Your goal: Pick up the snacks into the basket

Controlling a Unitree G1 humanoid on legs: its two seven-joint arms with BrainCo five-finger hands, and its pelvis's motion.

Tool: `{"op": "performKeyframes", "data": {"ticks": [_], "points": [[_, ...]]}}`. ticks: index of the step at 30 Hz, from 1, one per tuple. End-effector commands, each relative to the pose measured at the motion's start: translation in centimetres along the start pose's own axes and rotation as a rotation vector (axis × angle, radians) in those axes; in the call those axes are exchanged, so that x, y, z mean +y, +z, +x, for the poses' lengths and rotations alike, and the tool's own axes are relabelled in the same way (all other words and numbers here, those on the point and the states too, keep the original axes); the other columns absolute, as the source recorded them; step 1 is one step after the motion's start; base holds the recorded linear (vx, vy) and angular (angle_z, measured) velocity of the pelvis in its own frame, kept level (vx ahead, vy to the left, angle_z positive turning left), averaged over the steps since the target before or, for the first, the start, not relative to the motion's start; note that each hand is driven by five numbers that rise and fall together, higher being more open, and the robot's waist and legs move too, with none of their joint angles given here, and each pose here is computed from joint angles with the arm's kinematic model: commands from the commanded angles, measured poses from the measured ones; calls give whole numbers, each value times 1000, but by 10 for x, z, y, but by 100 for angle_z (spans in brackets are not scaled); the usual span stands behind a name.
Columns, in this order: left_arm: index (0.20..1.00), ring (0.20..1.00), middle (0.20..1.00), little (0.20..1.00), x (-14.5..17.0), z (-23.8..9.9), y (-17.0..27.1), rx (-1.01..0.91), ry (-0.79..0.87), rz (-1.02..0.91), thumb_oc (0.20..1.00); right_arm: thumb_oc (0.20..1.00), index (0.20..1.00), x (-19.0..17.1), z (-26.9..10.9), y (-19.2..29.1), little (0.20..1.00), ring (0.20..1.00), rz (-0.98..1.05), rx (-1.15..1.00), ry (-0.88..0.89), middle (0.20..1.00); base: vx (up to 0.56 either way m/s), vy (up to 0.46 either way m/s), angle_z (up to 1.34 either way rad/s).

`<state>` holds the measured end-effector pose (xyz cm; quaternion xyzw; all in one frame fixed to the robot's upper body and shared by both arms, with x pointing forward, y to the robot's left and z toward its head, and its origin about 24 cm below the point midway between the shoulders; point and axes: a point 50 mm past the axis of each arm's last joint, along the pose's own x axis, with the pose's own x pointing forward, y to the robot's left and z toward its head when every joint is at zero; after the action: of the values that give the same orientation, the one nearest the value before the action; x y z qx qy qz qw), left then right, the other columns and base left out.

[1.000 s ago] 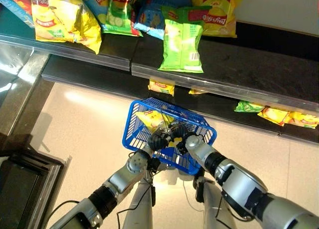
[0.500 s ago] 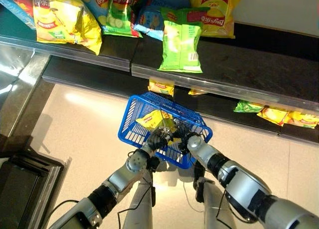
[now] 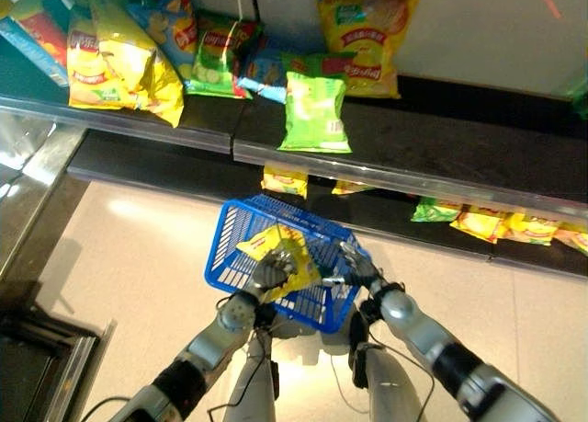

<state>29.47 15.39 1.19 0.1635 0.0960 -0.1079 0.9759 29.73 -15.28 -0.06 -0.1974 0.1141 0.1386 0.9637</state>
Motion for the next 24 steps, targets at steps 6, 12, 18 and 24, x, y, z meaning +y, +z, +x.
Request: {"op": "performKeyframes", "data": {"ticks": [6,12,18,24], "points": [[200,200,200,200,4,-10,-41,77,56,-4,200,1000,1000,1,-38,-83,1000,1000,-72,267,-14,1000,84,23,-13],[200,200,200,200,5,-41,-98,301,95,-63,200,1000,1000,4,-69,-130,1000,1000,-103,468,-30,1000,71,1,-2],[200,200,200,200,5,-110,-180,721,126,0,200,1000,1000,17,-141,-197,1000,1000,111,862,-165,1000,80,12,2],[200,200,200,200,1,-159,-212,945,143,-28,200,1000,1000,22,-176,-217,1000,1000,280,1016,-282,1000,68,33,1]]}}
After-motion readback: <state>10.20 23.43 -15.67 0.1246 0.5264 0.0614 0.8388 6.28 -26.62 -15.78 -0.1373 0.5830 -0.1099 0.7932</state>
